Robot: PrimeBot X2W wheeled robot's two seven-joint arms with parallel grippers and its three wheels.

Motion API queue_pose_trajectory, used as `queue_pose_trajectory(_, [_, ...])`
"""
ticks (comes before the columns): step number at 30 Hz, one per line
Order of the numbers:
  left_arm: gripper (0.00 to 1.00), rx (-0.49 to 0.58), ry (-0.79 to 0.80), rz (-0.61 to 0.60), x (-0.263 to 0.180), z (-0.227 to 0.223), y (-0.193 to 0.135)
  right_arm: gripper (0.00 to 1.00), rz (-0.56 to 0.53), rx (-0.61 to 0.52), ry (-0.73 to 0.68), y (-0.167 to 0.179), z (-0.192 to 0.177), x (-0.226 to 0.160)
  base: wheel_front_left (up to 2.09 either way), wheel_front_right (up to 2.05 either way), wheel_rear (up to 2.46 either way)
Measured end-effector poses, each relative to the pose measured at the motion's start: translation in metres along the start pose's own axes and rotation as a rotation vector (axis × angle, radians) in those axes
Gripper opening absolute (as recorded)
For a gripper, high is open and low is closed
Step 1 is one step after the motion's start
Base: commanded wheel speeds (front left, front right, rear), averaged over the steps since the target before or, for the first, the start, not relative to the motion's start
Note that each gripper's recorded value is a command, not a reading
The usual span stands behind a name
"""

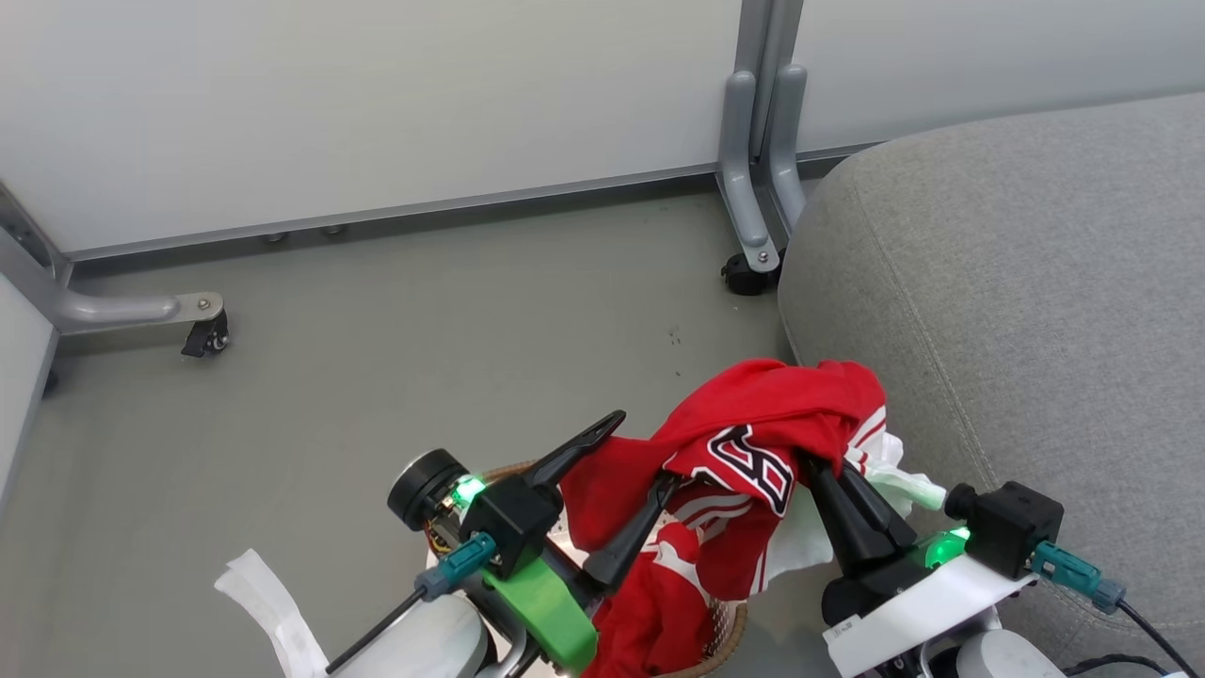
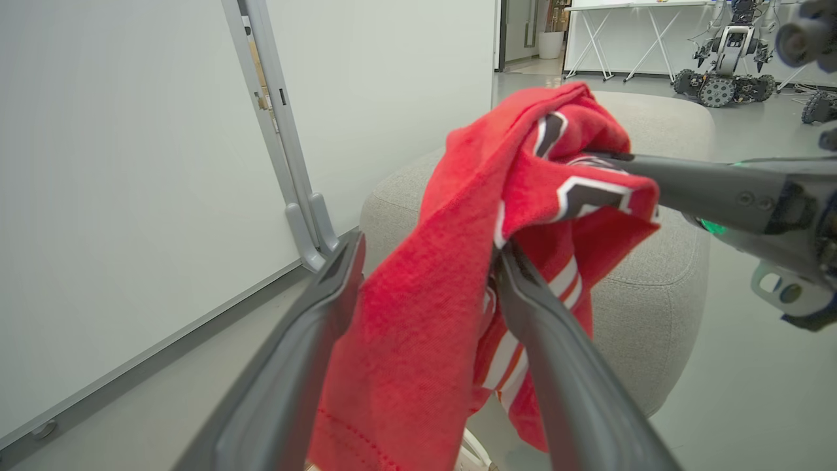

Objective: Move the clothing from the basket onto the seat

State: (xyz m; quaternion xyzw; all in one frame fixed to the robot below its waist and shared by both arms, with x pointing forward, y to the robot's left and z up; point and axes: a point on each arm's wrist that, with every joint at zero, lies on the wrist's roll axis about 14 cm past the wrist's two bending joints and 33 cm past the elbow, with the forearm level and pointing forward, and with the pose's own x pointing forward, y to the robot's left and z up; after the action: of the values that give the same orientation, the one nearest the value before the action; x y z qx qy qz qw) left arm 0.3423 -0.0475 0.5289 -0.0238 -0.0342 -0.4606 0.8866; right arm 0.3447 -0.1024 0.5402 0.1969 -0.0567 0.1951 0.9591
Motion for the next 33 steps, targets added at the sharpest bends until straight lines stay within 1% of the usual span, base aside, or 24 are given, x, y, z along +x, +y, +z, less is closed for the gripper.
queue_pose_trajectory(7, [1.0,0.001,-0.001,-0.004,0.004,-0.001,0.002,0.0,-0.032,0.014,-0.021,-0.009,0.006,-0.001,0.0,0.0,0.0])
queue_pose_trajectory(18, [1.0,-0.022,-0.031,-0.04,0.021,0.002,-0.004,0.0,-0.156,-0.014,-0.099,-0.045,0.034,-0.015,0.0,0.0,0.0])
queue_pose_trajectory(24, [1.0,-0.056,-0.029,-0.086,0.034,-0.006,-0.015,0.0,-0.295,-0.024,-0.177,-0.08,0.058,-0.036,0.0,0.0,0.0])
queue_pose_trajectory(33, [1.0,-0.089,-0.017,-0.188,0.056,-0.019,-0.039,0.0,-0.49,-0.075,-0.207,-0.12,0.072,-0.085,0.0,0.0,0.0])
